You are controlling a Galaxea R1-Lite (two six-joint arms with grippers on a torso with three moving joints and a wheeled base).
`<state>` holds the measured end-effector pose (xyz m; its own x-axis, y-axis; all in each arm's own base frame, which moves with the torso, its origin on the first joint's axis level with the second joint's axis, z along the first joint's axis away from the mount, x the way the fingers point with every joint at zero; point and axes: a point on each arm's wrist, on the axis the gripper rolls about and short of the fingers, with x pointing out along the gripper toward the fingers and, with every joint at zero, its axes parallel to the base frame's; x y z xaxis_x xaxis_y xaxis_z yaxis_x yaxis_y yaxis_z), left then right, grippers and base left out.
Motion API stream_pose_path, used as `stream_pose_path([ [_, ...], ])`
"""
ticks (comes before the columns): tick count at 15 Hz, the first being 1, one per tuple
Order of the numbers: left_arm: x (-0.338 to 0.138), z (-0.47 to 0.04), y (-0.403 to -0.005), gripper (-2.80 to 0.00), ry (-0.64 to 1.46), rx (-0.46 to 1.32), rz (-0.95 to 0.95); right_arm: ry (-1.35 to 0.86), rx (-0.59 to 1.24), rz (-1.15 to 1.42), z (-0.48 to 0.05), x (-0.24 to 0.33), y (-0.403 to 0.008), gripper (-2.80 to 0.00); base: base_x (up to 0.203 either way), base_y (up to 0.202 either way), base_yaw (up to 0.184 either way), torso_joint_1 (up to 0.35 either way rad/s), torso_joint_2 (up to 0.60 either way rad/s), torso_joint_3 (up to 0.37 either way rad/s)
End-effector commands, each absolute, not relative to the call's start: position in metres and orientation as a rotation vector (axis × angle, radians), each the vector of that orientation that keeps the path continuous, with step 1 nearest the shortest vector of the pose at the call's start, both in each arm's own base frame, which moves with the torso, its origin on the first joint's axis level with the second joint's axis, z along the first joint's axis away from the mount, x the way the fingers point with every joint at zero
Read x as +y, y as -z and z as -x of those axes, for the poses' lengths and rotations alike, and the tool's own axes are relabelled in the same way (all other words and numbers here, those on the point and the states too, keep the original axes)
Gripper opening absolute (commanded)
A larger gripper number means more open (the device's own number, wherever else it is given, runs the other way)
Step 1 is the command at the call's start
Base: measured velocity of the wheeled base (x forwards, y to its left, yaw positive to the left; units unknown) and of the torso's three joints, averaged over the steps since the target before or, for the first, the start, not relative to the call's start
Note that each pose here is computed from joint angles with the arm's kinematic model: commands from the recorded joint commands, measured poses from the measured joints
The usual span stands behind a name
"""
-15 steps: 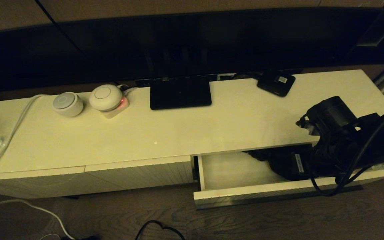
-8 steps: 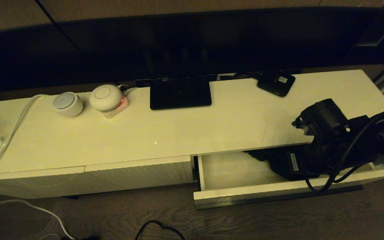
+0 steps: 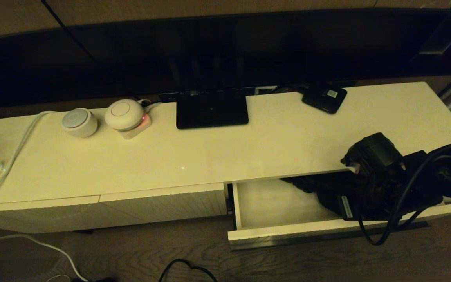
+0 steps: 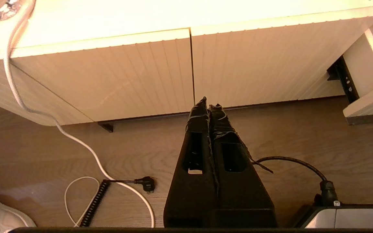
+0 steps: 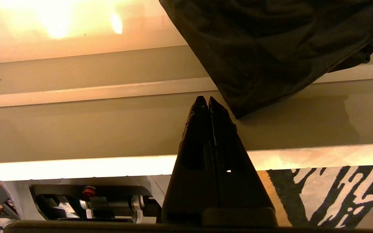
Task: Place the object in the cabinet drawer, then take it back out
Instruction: Open the drawer
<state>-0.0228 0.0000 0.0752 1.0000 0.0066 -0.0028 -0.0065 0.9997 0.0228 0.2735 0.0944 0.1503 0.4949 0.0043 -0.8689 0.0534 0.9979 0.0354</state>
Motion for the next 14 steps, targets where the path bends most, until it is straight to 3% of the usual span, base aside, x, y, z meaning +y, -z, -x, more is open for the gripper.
stream_pose_path([
  [1,0.0,0.023,-0.074,-2.8,-0.008,0.006,-0.023,0.021,1.074,-0.051,-0.266,0.096,-0.149,-2.8,0.0,0.0,0.0,0.0,0.0,0.0],
  [14,0.0,0.023,-0.074,-2.8,-0.008,0.006,-0.023,0.03,1.256,-0.004,-0.212,0.097,-0.11,-2.8,0.0,0.0,0.0,0.0,0.0,0.0],
])
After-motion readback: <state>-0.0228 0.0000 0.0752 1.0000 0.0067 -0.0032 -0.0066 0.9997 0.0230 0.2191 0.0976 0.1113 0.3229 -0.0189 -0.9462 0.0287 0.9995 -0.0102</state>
